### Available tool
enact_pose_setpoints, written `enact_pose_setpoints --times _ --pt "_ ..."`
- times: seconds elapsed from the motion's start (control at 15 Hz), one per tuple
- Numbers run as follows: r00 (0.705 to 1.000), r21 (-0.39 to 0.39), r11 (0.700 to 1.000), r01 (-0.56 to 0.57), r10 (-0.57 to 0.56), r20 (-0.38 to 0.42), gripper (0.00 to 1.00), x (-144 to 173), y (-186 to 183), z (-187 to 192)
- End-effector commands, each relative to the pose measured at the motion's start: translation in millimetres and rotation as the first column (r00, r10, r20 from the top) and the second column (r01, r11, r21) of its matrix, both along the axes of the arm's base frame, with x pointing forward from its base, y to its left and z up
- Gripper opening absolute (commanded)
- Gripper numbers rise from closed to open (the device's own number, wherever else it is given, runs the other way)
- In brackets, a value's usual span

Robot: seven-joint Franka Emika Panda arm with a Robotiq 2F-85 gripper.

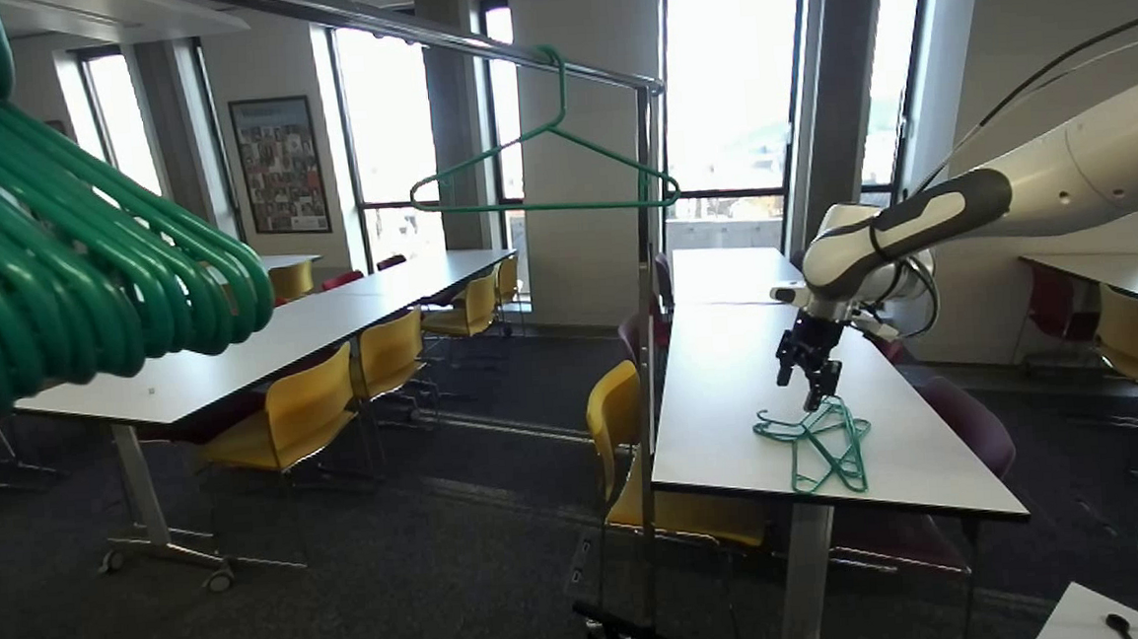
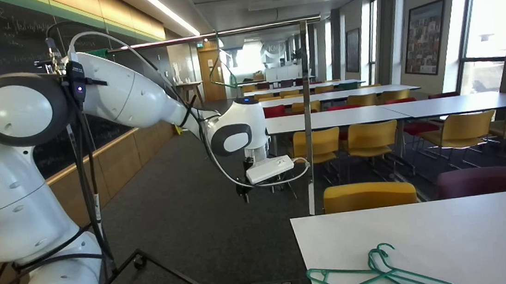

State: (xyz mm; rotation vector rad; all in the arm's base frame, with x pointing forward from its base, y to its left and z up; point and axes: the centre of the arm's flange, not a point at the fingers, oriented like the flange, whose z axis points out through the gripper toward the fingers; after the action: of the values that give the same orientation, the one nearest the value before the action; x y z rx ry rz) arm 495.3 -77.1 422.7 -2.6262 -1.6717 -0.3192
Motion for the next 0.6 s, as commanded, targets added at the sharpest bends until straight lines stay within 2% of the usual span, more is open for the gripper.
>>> enact_pose_setpoints --times 0.0,0.13,0.27,0.53 --pt "0.993 0.020 0.996 -0.088 0.089 -0.081 1.00 -14 12 19" --pt "0.978 0.037 0.984 -0.173 0.176 -0.113 1.00 -18 22 18" --pt "0.952 0.050 0.959 -0.278 0.282 -0.119 1.00 -20 32 17" --pt "0.876 0.019 0.879 -0.476 0.476 -0.070 1.00 -24 46 18"
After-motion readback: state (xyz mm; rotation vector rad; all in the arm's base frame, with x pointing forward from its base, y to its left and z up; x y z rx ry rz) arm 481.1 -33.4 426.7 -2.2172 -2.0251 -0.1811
